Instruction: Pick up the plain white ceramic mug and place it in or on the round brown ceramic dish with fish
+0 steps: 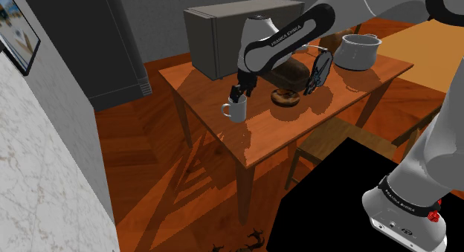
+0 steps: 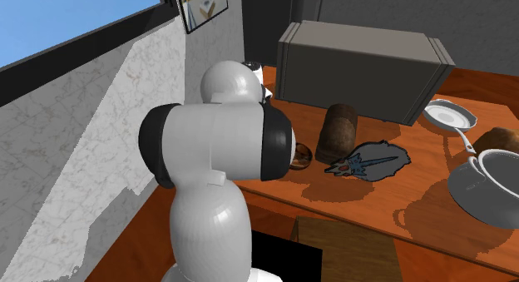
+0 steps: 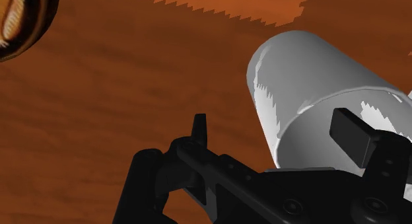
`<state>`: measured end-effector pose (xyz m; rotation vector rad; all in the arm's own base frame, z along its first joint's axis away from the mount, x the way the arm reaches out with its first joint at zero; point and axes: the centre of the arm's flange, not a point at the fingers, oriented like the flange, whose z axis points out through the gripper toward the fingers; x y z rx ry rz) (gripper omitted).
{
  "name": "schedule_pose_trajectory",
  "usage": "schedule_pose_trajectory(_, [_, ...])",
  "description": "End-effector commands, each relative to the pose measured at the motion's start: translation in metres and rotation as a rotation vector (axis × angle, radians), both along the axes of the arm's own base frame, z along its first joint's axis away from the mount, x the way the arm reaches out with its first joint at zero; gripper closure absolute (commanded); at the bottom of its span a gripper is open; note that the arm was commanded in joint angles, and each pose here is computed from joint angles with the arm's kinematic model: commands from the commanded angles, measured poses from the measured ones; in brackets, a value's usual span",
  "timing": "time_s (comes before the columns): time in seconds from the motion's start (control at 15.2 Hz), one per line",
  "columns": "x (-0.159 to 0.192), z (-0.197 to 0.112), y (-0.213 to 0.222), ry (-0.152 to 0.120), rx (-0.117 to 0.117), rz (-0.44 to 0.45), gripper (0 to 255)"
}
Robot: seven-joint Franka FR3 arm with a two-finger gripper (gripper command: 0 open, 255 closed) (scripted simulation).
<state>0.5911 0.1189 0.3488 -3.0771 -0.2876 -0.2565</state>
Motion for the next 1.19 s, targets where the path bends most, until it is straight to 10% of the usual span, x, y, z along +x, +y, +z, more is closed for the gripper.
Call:
schedule_pose_trajectory(0.0, [0.0, -0.002, 0.0, -0.001, 0.0, 0.0, 0])
schedule_pose_trajectory(0.33, [0.0, -0.002, 0.0, 0.0, 0.0, 0.0, 0])
schedule_pose_trajectory(0.4, [0.0, -0.002, 0.0, 0.0, 0.0, 0.0, 255])
schedule_pose_trajectory(1.12, [0.0, 0.009, 0.0, -0.001, 0.0, 0.0, 255])
